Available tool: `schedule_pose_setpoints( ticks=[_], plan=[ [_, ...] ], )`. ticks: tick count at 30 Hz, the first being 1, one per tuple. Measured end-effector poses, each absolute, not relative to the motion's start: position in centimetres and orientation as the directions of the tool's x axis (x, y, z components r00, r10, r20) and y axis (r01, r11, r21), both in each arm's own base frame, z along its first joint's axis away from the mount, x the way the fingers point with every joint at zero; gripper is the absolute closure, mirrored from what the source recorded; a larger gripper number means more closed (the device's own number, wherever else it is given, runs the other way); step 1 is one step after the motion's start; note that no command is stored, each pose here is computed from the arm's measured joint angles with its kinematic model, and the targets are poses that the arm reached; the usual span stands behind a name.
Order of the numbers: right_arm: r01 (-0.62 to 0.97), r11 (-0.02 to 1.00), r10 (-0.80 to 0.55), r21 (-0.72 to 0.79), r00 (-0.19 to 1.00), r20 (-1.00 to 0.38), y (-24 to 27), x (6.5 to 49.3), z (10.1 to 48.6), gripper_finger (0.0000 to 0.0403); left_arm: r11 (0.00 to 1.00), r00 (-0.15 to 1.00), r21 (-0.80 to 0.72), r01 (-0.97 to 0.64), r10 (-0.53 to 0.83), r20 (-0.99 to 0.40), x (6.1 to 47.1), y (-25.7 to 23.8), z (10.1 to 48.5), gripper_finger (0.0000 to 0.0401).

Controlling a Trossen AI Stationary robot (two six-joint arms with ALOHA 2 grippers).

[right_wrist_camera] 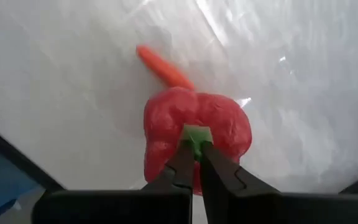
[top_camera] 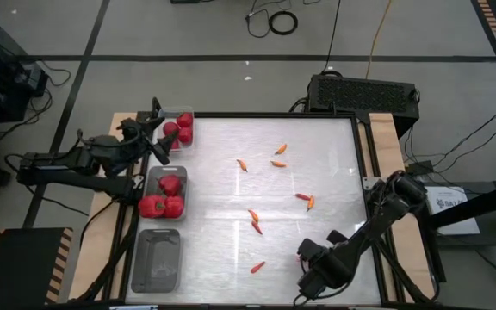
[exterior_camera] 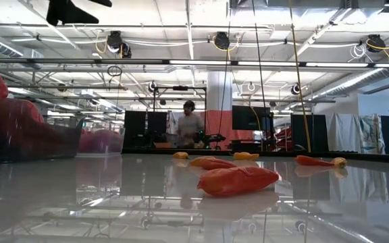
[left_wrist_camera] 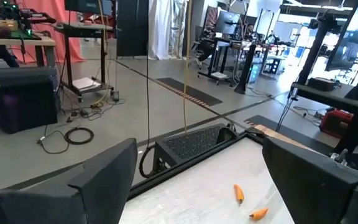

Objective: Sort produce into baskets
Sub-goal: Put the bell pepper into the top gray bin

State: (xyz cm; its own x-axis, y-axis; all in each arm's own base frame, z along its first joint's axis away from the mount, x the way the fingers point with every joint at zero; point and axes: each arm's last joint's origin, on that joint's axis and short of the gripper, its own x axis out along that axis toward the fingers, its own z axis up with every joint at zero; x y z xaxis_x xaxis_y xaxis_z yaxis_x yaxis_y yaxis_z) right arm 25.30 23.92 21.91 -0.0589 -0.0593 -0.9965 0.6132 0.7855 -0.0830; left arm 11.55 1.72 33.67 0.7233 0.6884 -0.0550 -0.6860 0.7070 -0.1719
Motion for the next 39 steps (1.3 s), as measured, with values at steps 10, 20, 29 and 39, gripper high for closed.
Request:
schedule_pose_setpoints(
  ticks=[10,20,29,39],
  plan=[
    [0.560,0.827,-0.089,-0.050,0.044,-0.995,21.4,28.5,24.0,0.0402,0.707,0.723,-0.172,-0.686,0.689,-0.055,11.5,1.7,33.7,0.0049],
    [0.445,0.895,-0.137,0.014,0.305,-0.943,18.6,32.9,27.4,0.0402,0.707,0.723,-0.172,-0.686,0.689,-0.055,11.5,1.7,33.7,0.0049],
    [0.180,0.981,-0.105,0.066,0.791,-0.603,14.9,41.5,29.2,0.0403,0.707,0.723,-0.172,-0.686,0.689,-0.055,11.5,1.7,33.7,0.0049],
    [0.163,0.987,-0.156,0.001,0.948,-0.276,9.4,49.0,26.0,0.0403,0.707,0.723,-0.172,-0.687,0.689,-0.055,11.5,1.7,33.7,0.0049]
  ],
)
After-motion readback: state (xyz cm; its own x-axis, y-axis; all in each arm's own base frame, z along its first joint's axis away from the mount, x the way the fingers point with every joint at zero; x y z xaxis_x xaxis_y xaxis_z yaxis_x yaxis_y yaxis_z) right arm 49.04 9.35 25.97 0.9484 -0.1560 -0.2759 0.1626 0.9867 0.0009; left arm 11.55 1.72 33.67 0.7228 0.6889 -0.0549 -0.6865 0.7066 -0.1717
